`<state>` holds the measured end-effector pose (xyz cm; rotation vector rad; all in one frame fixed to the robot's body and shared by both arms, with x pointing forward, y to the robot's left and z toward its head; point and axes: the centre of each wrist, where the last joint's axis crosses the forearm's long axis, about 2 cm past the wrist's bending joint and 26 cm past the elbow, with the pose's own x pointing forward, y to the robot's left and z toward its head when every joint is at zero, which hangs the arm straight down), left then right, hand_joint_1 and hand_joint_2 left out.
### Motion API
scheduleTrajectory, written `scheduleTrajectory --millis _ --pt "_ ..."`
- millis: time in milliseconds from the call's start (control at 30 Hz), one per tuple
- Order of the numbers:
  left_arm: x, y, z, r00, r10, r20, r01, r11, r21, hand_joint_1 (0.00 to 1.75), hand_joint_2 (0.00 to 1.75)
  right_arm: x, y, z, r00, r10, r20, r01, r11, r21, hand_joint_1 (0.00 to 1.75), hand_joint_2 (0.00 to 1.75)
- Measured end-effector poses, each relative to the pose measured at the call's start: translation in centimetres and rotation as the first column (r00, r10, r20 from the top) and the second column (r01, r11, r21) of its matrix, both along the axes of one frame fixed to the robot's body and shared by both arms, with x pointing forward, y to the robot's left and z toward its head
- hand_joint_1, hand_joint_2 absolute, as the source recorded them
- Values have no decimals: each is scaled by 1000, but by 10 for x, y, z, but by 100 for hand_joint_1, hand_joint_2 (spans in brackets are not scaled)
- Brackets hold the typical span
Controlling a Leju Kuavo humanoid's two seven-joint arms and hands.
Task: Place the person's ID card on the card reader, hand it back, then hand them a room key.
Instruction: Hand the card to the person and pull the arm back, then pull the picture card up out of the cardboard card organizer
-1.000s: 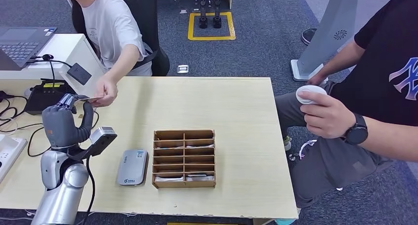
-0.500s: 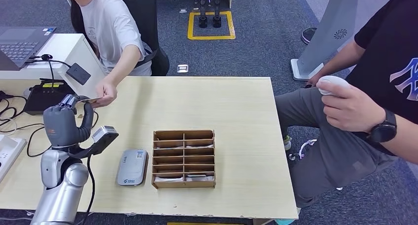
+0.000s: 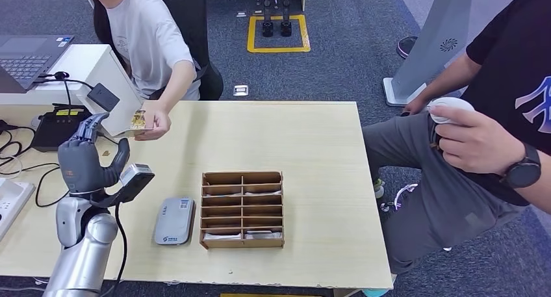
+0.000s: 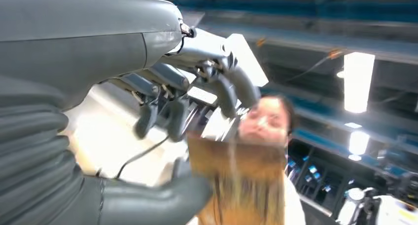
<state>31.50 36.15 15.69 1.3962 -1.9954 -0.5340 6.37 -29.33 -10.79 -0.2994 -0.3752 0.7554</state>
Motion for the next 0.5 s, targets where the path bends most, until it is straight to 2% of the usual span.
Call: scheduleTrajectory --millis 100,200,500 --pt "2 -4 -2 995 -59 -76 52 995 -87 0 175 0 0 0 1000 -6 2 6 1000 1 0 175" --pt "0 -6 -2 982 -125 -145 112 989 -97 0 175 -2 -1 0 1000 -17 1 17 1000 2 0 175" --pt "-4 1 13 974 -166 -155 165 986 -17 0 175 -6 -1 -1 1000 -30 -4 30 1000 4 0 175"
